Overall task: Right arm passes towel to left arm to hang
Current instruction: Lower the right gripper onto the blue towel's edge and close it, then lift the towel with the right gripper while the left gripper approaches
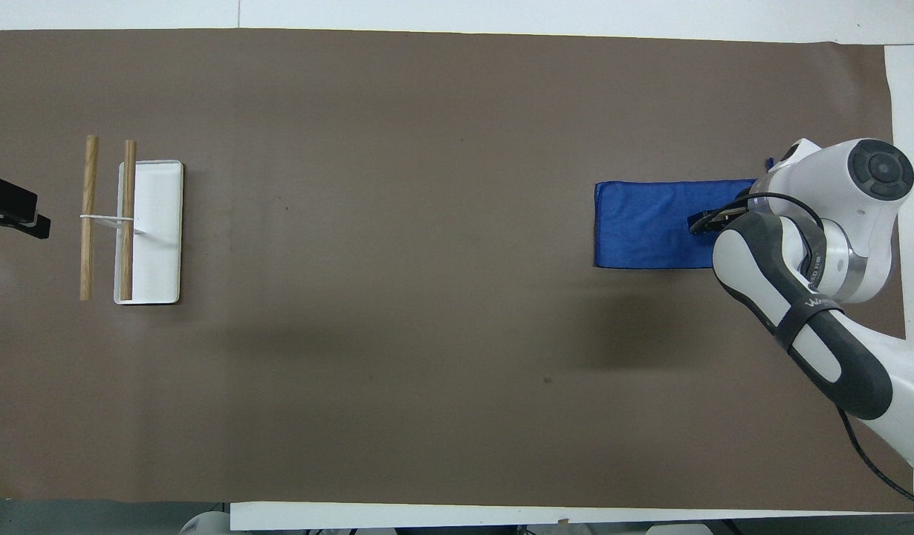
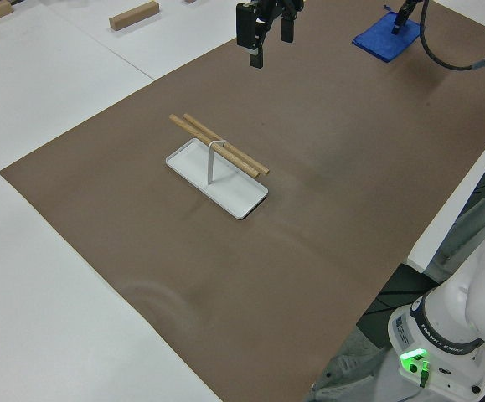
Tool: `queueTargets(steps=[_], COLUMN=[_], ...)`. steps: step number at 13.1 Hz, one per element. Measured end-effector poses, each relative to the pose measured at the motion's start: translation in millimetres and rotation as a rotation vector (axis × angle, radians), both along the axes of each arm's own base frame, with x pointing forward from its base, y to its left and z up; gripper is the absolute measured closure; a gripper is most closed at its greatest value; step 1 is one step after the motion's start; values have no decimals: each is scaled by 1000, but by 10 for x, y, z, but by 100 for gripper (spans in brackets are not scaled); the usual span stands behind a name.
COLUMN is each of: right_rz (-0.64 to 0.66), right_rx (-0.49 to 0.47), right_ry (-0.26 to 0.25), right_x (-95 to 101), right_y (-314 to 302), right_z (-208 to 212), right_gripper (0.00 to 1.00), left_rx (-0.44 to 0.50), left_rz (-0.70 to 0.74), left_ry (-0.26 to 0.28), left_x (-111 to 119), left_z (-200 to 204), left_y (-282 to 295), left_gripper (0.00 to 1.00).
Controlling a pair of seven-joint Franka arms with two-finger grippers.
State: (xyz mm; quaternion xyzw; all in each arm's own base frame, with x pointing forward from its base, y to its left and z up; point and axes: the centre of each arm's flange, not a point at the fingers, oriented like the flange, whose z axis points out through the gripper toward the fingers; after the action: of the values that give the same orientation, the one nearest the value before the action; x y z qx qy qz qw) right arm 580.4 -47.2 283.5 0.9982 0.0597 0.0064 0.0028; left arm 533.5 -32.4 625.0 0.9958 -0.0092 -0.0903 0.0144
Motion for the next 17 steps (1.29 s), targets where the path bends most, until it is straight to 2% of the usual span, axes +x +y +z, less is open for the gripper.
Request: queueTargets(steps=[1, 5, 6, 7, 10, 12, 14, 16, 17], right_rz=[0, -2, -9, -25, -124, -231, -390, -598, -697], right_rx=[0, 0, 2, 5, 19, 27, 50, 144, 200], right_ry=[0, -13, -8, 5, 64, 99, 108, 136, 167], right_x=[0, 37, 57, 87, 197, 223, 218, 154, 104], right_y=[0, 17, 39, 86, 415, 889, 1485, 2143, 2430], right_z=[2, 84, 117, 173, 500, 810, 1164, 1478, 1605], right_gripper=[23, 79, 89, 94, 94, 94, 94, 94, 94], left_rx=[0, 0, 0, 0, 0, 0, 0, 0, 0], left_rz=[0, 0, 0, 0, 0, 0, 0, 0, 0], left_ry=[0, 0, 0, 0, 0, 0, 0, 0, 0], left_x=[0, 0, 0, 0, 0, 0, 0, 0, 0], left_z=[0, 0, 0, 0, 0, 0, 0, 0, 0], left_y=[0, 0, 0, 0, 0, 0, 0, 0, 0], left_gripper=[0, 0, 0, 0, 0, 0, 0, 0, 0])
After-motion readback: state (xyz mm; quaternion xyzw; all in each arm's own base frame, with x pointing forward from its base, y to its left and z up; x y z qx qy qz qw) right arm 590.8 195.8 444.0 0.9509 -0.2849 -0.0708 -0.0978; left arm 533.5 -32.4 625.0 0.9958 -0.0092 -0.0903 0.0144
